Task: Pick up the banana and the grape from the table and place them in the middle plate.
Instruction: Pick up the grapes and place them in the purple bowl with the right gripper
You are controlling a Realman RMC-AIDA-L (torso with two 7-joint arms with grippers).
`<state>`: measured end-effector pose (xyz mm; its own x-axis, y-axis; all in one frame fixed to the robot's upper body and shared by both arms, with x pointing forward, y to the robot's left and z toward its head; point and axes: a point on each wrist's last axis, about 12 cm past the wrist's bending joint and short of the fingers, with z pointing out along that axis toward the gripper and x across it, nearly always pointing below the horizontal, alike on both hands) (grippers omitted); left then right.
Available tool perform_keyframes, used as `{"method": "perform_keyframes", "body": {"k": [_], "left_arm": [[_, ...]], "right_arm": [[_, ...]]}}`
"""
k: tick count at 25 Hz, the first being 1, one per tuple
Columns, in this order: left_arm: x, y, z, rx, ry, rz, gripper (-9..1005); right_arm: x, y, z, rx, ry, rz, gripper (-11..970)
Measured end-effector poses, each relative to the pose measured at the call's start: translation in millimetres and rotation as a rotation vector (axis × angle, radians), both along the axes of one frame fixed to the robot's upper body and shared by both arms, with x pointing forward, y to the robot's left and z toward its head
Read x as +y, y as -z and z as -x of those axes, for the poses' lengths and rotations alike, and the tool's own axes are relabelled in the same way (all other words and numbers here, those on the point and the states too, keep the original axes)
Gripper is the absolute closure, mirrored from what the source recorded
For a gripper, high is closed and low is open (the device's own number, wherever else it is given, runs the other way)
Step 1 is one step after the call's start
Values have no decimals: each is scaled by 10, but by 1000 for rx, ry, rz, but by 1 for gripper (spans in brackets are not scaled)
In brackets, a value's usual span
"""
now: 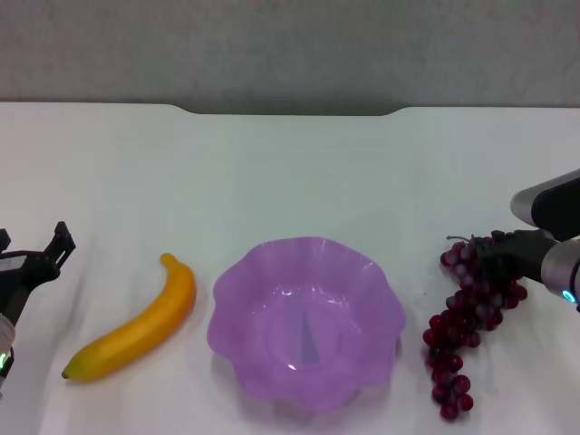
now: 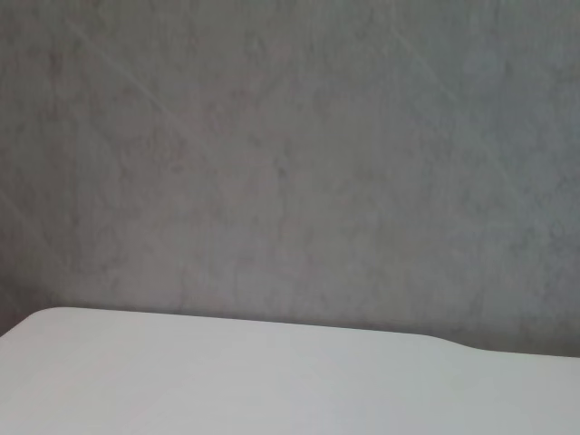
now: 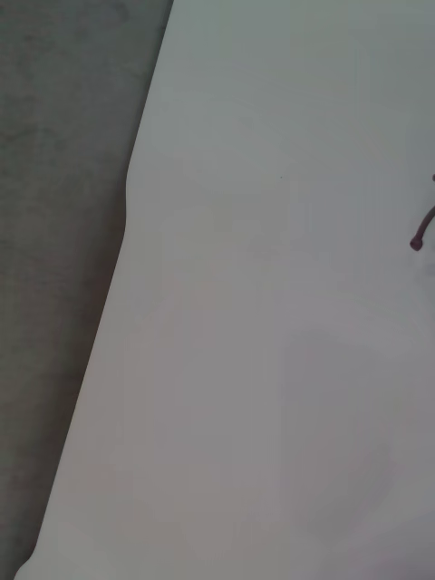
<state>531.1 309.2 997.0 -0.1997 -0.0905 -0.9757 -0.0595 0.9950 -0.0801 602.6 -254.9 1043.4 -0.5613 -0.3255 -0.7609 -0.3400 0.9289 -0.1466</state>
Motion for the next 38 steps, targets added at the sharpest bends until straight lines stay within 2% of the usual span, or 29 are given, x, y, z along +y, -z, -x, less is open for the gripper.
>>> {"method": "perform_keyframes", "body": {"k": [14,38], "left_arm": [[3,2,3,1,-2,0,125],[-11,3,0,2,0,3,128]], "right_arm": [[-1,-3,-2,-3,3,-3,777],[6,10,44,-58,-3,6,801]]}}
